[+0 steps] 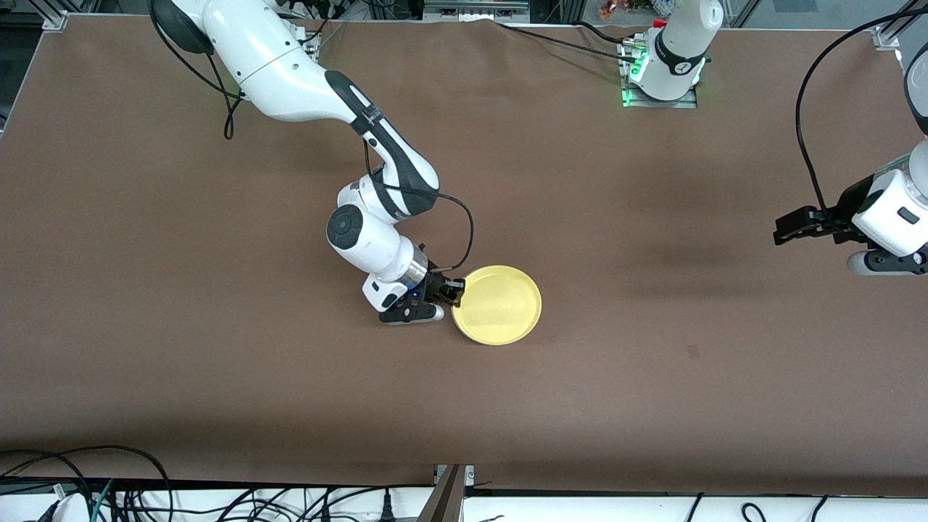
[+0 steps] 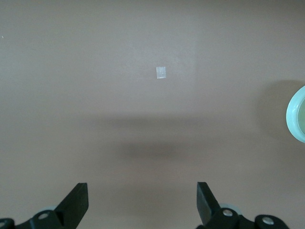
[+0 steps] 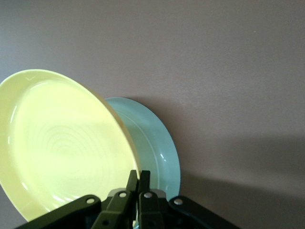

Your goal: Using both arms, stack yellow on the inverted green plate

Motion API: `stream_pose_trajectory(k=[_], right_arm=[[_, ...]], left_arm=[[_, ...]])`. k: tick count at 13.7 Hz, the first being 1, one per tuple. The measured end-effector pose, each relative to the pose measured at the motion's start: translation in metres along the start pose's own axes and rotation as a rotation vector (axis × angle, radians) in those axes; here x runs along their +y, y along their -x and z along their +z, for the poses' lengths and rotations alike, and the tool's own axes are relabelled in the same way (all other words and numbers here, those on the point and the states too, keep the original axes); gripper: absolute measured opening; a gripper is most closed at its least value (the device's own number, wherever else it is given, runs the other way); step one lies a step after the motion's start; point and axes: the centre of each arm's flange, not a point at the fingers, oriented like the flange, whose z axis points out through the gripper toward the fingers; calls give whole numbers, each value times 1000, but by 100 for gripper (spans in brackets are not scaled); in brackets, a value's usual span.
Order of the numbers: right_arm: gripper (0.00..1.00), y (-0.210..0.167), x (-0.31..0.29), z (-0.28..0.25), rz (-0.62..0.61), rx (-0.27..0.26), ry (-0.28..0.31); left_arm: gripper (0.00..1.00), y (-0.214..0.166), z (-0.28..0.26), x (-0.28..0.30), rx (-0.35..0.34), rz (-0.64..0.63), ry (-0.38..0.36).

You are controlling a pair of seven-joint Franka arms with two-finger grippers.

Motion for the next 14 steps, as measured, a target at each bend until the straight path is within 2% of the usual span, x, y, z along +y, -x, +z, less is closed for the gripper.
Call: stream_pose_trajectory(k=[1, 2, 6, 9, 11, 14], right_arm=[[2, 0, 4, 4, 2, -3, 7], [9, 0, 8, 7, 2, -2, 14], [50, -7, -5, -5, -82, 68, 29], [82, -29, -5, -44, -91, 109, 52], [100, -47, 5, -88, -81, 68, 114], [100, -72, 34, -189, -26, -11, 221]], left_arm=[[100, 0, 0, 0, 0, 0, 0], [100, 0, 0, 0, 0, 0, 0], [100, -1, 0, 0, 1, 0, 0], [100, -1, 0, 1, 1, 1, 0], [100, -1, 0, 0, 1, 1, 0], [100, -3, 3, 0, -4, 1, 1]])
